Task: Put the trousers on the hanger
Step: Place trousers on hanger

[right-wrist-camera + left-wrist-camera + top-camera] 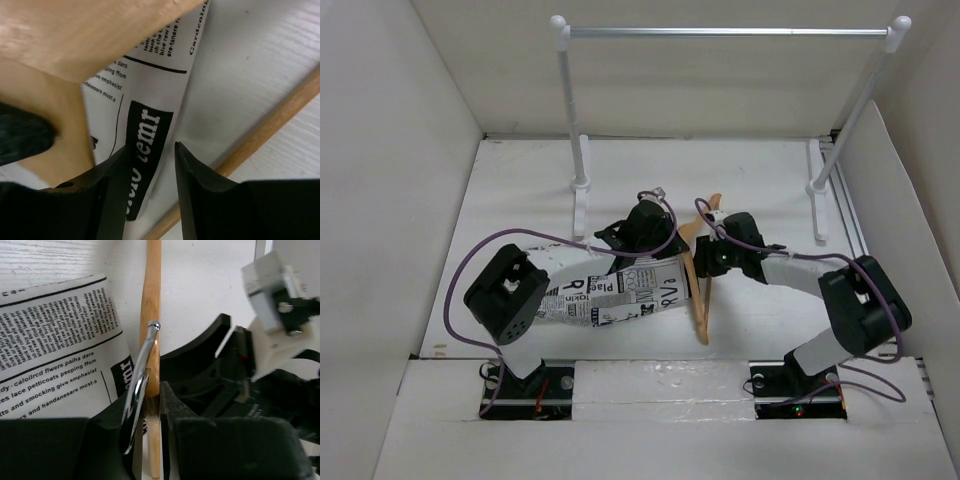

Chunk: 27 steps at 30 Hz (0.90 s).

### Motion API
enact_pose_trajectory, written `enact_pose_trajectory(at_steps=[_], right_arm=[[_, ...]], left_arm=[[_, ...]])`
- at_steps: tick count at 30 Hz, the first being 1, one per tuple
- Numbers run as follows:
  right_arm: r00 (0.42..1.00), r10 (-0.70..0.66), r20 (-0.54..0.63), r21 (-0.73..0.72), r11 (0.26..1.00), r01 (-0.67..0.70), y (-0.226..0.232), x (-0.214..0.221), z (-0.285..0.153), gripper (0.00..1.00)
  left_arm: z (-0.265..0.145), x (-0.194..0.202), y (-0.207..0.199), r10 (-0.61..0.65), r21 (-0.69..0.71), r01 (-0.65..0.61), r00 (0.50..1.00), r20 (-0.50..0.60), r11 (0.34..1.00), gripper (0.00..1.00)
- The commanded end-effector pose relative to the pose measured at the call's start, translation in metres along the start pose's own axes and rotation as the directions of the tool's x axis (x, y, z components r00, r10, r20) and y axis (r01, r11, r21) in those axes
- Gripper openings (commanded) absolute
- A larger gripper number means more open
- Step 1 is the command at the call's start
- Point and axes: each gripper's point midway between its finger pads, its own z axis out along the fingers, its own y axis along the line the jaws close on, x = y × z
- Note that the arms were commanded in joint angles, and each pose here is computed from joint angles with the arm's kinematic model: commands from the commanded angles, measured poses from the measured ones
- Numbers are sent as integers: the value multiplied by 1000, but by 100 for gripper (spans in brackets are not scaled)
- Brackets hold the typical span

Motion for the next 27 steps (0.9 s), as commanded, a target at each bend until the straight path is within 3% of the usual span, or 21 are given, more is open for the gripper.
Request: enact_pose_trajectory(at_steps=[1,4,8,16,22,27], right_arm=[[996,12,94,-78,997,-4,20,-28,18,45],[996,36,79,-127,992,-26,27,-19,27,49],[993,49,108,-111,993,-37,21,-24,21,0],[955,26,297,7,1000,-29,-6,-86,-60,0],[943,38,331,184,977,-104,-70,-77,-126,0],[936,96,338,175,971,-162,-92,-64,-136,0]], left_arm=[[-12,-17,1,14,-10,-13,997,82,1000,0],[-12,-14,9,21,-38,-18,997,81,999,0],[-15,-12,20,49,-74,-43,996,81,996,0],[-38,-28,52,90,-191,-61,985,146,980,0],[-58,-25,77,123,-252,-83,981,147,964,0],[-72,-20,91,142,-296,-93,979,147,950,0]])
